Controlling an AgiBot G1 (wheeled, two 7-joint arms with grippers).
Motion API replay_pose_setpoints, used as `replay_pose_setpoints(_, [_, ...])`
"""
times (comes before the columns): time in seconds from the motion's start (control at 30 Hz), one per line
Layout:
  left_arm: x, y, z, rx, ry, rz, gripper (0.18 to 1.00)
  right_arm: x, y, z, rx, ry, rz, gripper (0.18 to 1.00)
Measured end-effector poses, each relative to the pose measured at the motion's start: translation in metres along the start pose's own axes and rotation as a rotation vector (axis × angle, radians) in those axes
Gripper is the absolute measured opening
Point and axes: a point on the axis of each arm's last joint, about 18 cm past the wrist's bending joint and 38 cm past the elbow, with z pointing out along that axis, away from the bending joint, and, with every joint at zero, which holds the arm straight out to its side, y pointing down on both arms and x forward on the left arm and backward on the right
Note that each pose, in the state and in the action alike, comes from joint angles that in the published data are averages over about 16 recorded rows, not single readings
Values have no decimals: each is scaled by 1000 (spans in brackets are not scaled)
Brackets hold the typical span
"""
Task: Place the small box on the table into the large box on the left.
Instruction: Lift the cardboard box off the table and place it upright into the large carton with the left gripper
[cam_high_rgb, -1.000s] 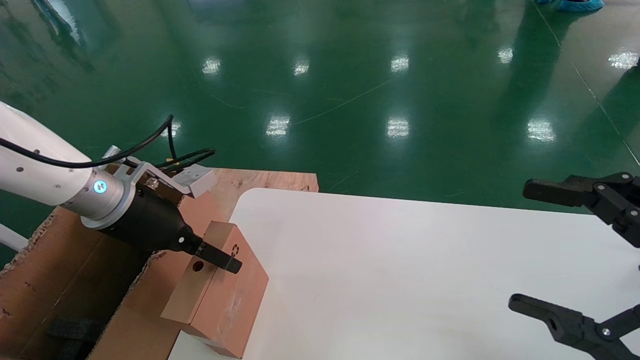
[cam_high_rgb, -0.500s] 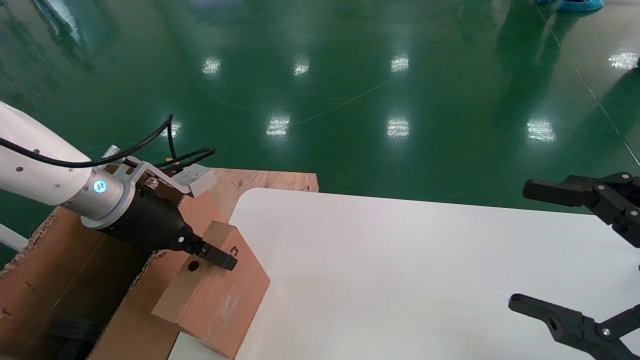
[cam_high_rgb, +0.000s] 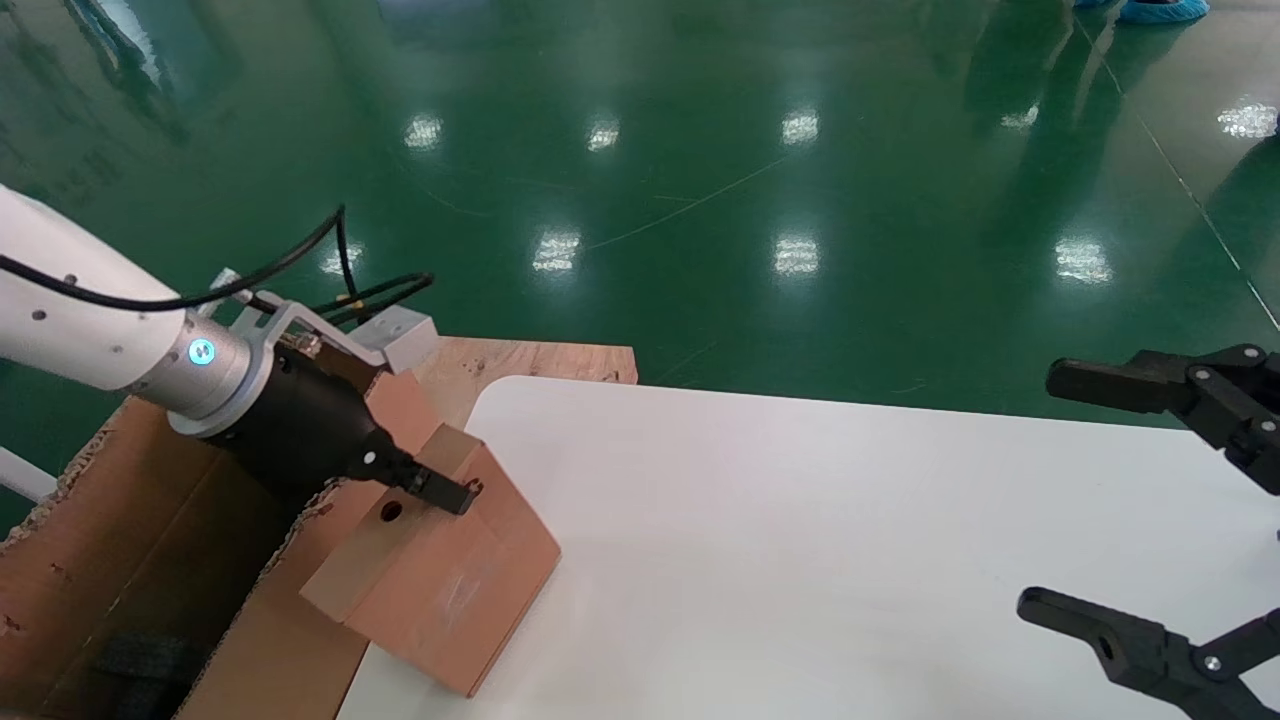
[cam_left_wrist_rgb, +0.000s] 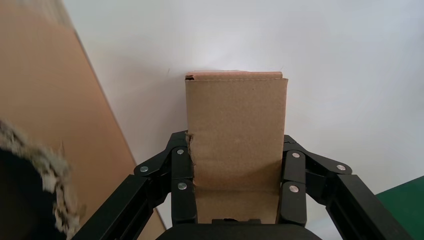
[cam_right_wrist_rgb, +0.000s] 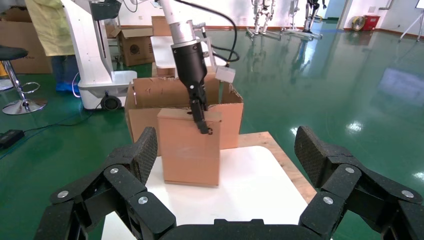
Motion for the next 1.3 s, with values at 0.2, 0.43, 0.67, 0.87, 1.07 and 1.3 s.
replay_pose_setpoints(0.2, [-5, -32, -31, 131, -15, 52, 383, 0, 0, 0, 0, 0, 0, 1001])
replay_pose_setpoints(0.43, [-19, -65, -89, 296, -80, 120, 380, 0, 0, 0, 0, 0, 0, 1001])
replay_pose_setpoints(0.67, [-39, -71, -152, 401, -199, 162, 379, 0, 0, 0, 0, 0, 0, 1001])
replay_pose_setpoints(0.87, [-59, -52, -204, 450, -326, 156, 378, 0, 0, 0, 0, 0, 0, 1001])
replay_pose_setpoints(1.07, [-77, -14, -229, 453, -402, 91, 378, 0, 0, 0, 0, 0, 0, 1001])
replay_pose_setpoints(1.3, [-90, 30, -217, 394, -387, -20, 378, 0, 0, 0, 0, 0, 0, 1001])
